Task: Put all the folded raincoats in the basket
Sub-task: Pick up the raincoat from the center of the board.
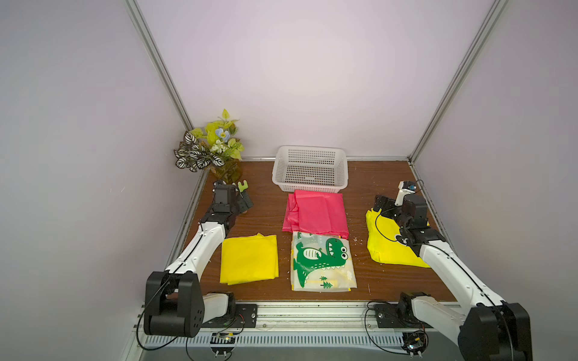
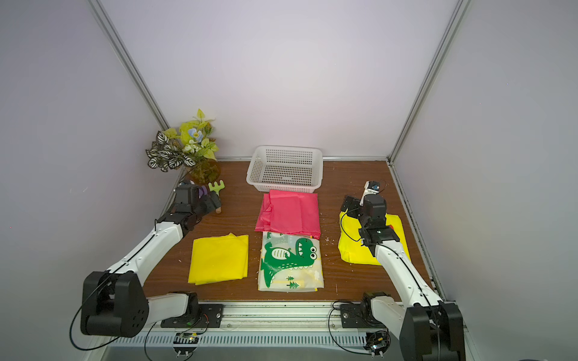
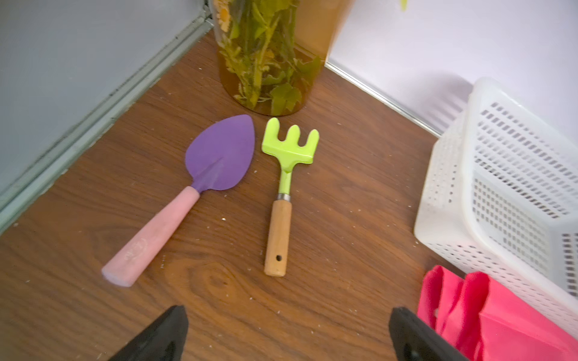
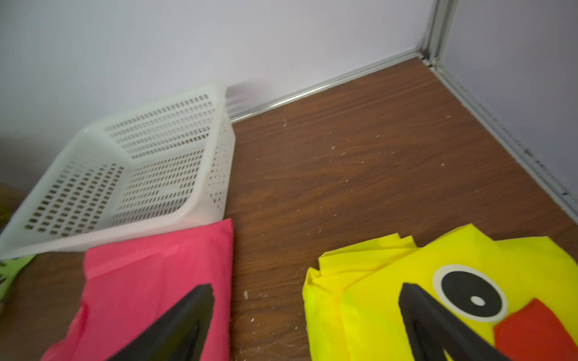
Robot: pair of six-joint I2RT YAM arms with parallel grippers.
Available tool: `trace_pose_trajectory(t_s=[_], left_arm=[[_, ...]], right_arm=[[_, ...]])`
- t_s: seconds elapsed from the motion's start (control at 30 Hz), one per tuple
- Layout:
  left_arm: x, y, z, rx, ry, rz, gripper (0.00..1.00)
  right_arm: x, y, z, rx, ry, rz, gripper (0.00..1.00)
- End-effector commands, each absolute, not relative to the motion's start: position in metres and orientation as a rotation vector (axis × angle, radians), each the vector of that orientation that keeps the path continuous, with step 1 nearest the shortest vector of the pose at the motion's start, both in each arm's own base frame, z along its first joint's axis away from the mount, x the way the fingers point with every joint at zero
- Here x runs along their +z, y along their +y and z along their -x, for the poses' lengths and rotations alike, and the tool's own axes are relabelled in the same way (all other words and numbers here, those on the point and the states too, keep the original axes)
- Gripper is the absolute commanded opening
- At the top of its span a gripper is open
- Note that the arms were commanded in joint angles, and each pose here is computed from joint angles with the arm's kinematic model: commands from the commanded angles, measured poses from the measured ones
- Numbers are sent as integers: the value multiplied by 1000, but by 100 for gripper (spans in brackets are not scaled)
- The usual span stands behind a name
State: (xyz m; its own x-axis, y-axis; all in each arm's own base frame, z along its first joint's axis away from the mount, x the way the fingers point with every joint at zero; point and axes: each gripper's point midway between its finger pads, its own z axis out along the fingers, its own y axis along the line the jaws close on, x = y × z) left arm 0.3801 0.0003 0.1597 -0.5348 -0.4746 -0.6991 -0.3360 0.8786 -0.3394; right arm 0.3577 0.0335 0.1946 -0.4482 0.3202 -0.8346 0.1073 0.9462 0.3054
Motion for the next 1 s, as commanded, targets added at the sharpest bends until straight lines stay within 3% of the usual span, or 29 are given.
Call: trace_pose_trajectory(t_s=[0.0,0.13,0.27,0.43,0.6,0.83,0.97], left_arm=[[159,-31,-380,-437,2236,519,100],[141,-71,-369,-482,2352,425,100],[136,-97,-360,-449,2415,382,100],[156,-146,-352,-664,2343,252,100],[143,-155,-333,-484,2429,178,100],[141,-178,-321,-644,2430,71,100],[144,-179,-317,-679,2400,80,100]], right_arm=[[190,60,-345,412,2121,-258,98],[181,85,-339,538,2254,-161,91],[169,87,-336,529,2385,-175,91],[163,82,-329,490,2369,-277,94],[155,90,-318,539,2400,-280,90],[143,105,-309,572,2447,-202,95],[154,107,-304,590,2413,-191,92]])
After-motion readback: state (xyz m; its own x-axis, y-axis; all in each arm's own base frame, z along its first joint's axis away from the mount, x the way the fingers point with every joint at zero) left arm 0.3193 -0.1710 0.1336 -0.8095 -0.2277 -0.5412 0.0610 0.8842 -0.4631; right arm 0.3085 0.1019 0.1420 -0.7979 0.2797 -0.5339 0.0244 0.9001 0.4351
